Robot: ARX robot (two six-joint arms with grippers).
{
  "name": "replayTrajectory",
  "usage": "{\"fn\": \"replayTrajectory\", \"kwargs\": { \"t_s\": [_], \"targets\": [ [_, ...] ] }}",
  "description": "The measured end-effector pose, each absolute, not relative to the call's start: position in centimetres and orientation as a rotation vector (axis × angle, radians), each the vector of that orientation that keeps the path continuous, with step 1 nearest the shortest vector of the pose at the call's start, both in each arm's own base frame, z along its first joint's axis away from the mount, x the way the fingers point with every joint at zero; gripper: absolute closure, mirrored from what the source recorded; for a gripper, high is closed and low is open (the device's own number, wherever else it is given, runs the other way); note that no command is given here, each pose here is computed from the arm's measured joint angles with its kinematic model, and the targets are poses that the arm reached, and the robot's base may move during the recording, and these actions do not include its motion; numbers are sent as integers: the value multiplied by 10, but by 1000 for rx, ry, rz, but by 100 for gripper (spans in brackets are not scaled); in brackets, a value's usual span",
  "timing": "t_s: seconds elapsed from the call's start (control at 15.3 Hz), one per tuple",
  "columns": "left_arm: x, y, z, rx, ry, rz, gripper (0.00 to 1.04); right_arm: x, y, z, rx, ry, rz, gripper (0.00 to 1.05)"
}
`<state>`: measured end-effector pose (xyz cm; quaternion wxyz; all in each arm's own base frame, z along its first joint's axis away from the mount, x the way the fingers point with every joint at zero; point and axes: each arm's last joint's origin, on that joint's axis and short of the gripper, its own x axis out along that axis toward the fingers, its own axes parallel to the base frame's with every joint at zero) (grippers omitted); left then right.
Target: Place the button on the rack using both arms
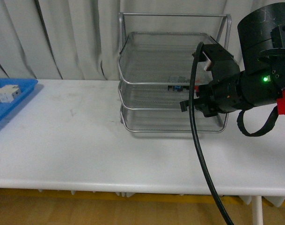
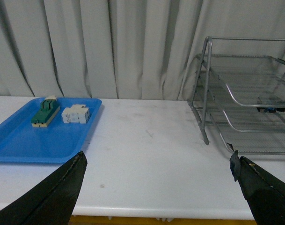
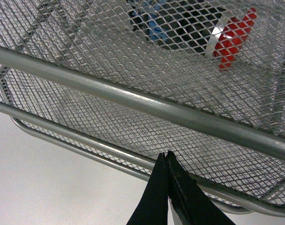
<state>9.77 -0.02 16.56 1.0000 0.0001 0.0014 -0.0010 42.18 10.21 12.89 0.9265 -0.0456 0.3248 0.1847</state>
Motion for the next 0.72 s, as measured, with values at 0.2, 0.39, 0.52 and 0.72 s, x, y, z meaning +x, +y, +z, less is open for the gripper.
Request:
{"fn": "replayTrajectory", "kwargs": {
  "t_s": [0.2,0.39,0.52,0.72],
  "targets": [
    [98,0,166,0,3,-2,7,400,98,123,-54,701,398,103],
    [98,0,166,0,3,-2,7,361,90,142,19,667,452,103],
    [98,0,166,0,3,-2,7,333,71,167,73,568,455,103],
    [98,0,166,0,3,-2,7,293,34,192,151,472,388,103]
  ]
}}
